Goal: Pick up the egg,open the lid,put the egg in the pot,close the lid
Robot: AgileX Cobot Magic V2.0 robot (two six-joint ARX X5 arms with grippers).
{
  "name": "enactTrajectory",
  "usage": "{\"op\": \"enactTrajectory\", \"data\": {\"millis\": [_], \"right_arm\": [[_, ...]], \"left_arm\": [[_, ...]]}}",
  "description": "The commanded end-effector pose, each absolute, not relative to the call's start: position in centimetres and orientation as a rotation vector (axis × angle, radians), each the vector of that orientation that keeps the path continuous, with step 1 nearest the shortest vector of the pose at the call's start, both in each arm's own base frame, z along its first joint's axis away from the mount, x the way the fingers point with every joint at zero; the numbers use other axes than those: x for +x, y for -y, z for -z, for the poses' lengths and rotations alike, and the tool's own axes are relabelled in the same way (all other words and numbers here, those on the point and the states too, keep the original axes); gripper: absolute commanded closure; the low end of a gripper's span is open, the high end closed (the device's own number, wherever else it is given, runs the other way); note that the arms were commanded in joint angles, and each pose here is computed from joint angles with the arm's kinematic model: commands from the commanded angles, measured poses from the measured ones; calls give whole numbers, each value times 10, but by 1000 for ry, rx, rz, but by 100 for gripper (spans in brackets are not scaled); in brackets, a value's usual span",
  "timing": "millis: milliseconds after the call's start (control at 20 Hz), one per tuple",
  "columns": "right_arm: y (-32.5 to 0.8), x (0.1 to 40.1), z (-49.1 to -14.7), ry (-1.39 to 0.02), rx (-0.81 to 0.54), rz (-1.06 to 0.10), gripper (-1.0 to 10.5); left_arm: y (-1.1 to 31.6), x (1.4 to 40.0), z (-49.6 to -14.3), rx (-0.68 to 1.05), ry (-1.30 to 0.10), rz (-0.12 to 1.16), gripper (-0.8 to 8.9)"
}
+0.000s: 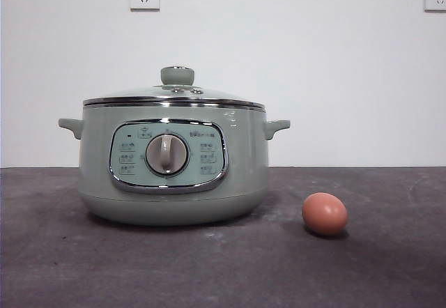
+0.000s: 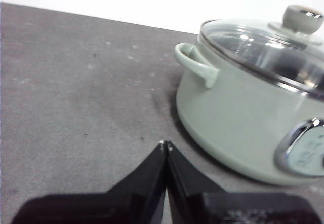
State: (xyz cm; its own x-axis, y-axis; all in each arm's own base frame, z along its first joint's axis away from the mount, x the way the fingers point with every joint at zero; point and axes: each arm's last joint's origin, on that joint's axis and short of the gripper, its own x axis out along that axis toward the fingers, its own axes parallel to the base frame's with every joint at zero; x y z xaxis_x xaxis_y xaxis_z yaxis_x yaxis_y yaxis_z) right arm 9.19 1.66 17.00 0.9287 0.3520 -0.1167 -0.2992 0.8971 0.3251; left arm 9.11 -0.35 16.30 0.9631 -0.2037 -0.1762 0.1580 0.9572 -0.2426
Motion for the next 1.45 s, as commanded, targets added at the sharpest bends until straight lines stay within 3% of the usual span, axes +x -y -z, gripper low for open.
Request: {"op": "enactTrajectory", "data": {"millis": [50, 400, 1000, 1450], "right_arm": [[-17, 90, -189, -147, 336, -345, 958], [-19, 91, -239, -238, 292, -405, 958], [-23, 100, -331, -580, 38, -580, 958], [-28, 101, -348, -888, -6, -648, 958]], "left_arm": [[4, 87, -180, -263, -168, 199, 821], [7, 76, -225, -269, -192, 304, 821], [14, 74, -290, -200, -445, 586, 821], [16, 67, -327, -155, -651, 686, 821]]}}
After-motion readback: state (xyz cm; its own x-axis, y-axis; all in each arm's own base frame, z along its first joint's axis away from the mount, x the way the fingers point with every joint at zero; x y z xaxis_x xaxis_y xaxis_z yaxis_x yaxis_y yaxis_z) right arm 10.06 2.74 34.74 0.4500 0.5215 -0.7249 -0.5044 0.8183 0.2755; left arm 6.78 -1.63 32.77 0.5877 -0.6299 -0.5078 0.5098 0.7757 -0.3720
